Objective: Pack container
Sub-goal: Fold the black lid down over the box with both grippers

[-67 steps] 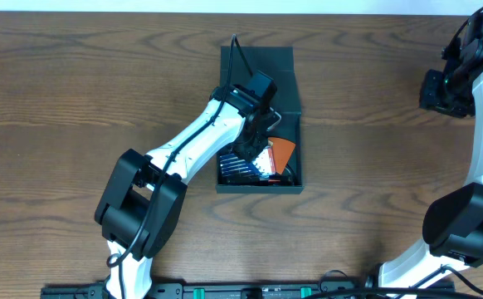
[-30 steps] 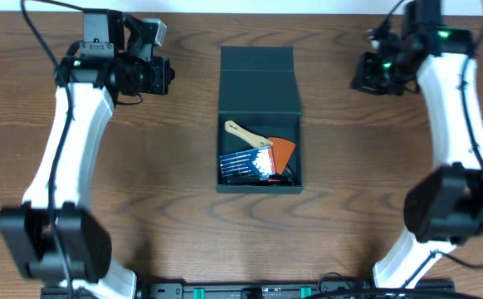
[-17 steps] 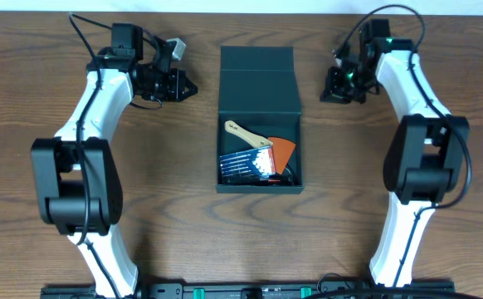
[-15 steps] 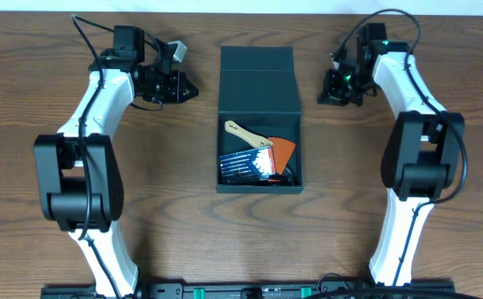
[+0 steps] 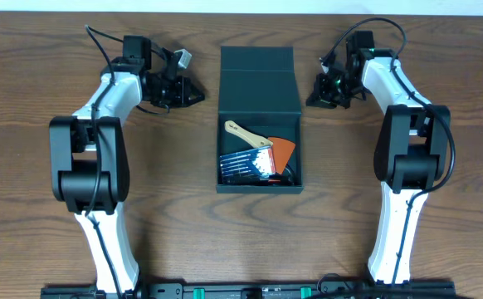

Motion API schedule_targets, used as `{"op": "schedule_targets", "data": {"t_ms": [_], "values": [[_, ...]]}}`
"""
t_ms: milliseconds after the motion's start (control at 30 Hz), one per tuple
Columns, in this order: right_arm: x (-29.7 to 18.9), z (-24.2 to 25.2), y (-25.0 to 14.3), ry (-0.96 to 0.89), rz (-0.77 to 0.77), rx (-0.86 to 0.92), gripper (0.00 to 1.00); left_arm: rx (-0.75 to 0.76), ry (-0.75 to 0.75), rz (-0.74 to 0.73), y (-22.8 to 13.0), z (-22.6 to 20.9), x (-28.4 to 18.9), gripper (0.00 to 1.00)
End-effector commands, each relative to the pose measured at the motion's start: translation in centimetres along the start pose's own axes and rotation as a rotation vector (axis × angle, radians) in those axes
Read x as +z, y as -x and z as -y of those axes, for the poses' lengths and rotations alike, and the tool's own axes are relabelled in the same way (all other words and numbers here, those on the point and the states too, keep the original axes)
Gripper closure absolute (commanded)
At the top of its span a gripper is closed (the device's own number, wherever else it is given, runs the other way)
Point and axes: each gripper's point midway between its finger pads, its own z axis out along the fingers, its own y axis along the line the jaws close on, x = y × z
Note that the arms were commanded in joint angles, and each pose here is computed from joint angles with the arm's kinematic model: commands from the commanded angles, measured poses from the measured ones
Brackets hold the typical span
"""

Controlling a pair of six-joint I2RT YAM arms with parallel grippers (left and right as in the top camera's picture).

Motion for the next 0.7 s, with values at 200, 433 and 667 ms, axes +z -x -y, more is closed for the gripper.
{"op": "schedule_targets", "data": {"t_ms": [200, 433, 667], "values": [[1.2, -2.6, -0.5, 0.152, -0.031, -0.005, 0.99, -0.1, -0.073, 0.015, 0.2, -0.6, 2.1, 0.94], [1.6, -3.5, -0.6, 0.163, -0.034, -0.028, 0.99, -0.109, -0.083, -0.033, -1.2, -0.5, 4.3, 0.94], [1.7, -3.8, -0.5, 0.169, -0.03, -0.039, 0.99, -0.105, -0.095, -0.032, -1.1, 0.4, 5.5, 0.94]]}}
